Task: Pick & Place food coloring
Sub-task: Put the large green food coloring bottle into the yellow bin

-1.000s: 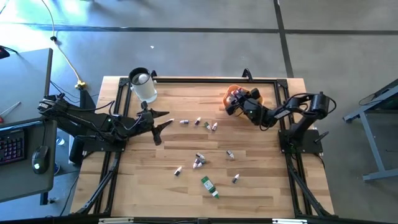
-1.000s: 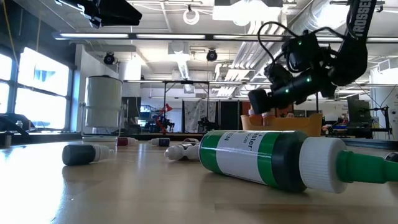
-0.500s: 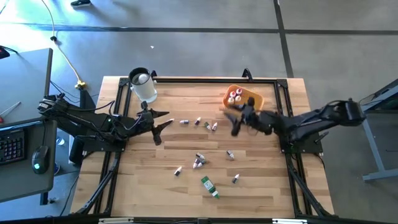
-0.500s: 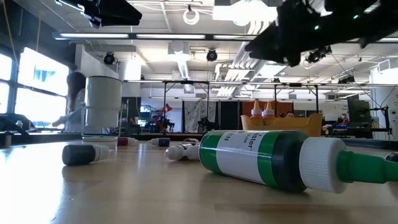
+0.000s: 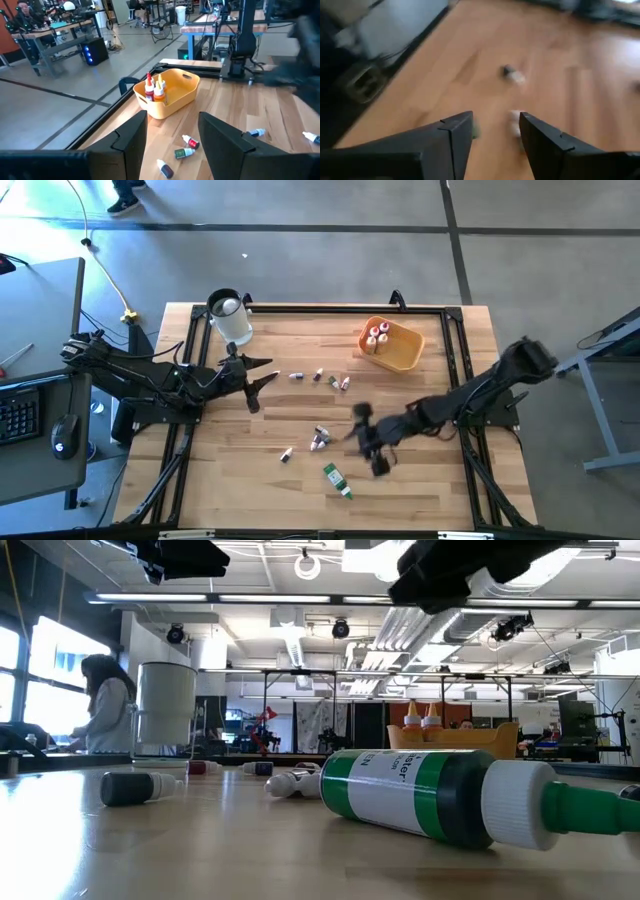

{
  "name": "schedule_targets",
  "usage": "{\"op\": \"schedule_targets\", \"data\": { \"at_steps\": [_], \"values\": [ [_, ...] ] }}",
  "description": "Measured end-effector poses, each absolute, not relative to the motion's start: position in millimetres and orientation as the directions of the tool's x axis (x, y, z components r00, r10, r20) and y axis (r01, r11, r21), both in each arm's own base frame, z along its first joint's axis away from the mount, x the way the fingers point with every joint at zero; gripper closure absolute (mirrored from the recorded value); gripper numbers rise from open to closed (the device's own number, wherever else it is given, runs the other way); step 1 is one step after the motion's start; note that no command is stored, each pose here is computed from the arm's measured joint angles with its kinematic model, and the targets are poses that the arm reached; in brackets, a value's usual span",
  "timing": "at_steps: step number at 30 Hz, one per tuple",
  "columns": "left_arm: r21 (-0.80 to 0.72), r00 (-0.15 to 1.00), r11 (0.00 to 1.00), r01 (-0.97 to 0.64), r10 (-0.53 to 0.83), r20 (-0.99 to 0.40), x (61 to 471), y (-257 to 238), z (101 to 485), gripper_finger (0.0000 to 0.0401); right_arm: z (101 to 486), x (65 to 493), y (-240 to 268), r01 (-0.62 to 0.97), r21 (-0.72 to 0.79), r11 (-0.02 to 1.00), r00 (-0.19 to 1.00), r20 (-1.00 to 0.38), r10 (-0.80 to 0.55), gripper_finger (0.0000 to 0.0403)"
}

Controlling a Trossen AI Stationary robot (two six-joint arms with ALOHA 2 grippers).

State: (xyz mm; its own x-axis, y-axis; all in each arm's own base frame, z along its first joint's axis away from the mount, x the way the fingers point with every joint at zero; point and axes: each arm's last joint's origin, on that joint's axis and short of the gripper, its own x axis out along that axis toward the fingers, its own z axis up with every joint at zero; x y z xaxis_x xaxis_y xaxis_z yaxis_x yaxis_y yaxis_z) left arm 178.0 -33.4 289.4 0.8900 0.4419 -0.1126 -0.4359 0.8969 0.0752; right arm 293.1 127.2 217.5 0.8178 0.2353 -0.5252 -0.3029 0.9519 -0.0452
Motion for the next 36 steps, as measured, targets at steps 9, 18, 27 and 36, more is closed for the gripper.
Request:
{"op": "schedule_targets", "data": {
  "at_steps": [9, 18, 27, 36],
  "values": [
    [0.07, 0.916, 0.924, -0.377, 0.383, -0.122, 178.7, -35.1, 288.9, 0.0229, 214.3, 327.4, 161.7, -0.508, -0.153, 0.848, 0.561, -0.805, 0.191, 0.0273],
    [0.07, 0.926, 0.935, -0.347, 0.354, -0.131, 178.9, -35.9, 288.1, 0.0229, 224.7, 346.6, 181.2, -0.65, -0.25, 0.717, 0.584, -0.769, 0.261, 0.0268],
    [0.063, 0.94, 0.949, -0.31, 0.316, -0.132, 179.3, -37.0, 288.2, 0.0229, 228.4, 338.0, 202.0, -0.642, -0.284, 0.712, 0.629, -0.726, 0.278, 0.0284],
    [0.036, 0.94, 0.95, -0.31, 0.312, -0.135, 179.3, -37.1, 288.0, 0.0229, 221.1, 334.8, 199.2, -0.728, -0.219, 0.65, 0.532, -0.778, 0.334, 0.0291]
  ]
}}
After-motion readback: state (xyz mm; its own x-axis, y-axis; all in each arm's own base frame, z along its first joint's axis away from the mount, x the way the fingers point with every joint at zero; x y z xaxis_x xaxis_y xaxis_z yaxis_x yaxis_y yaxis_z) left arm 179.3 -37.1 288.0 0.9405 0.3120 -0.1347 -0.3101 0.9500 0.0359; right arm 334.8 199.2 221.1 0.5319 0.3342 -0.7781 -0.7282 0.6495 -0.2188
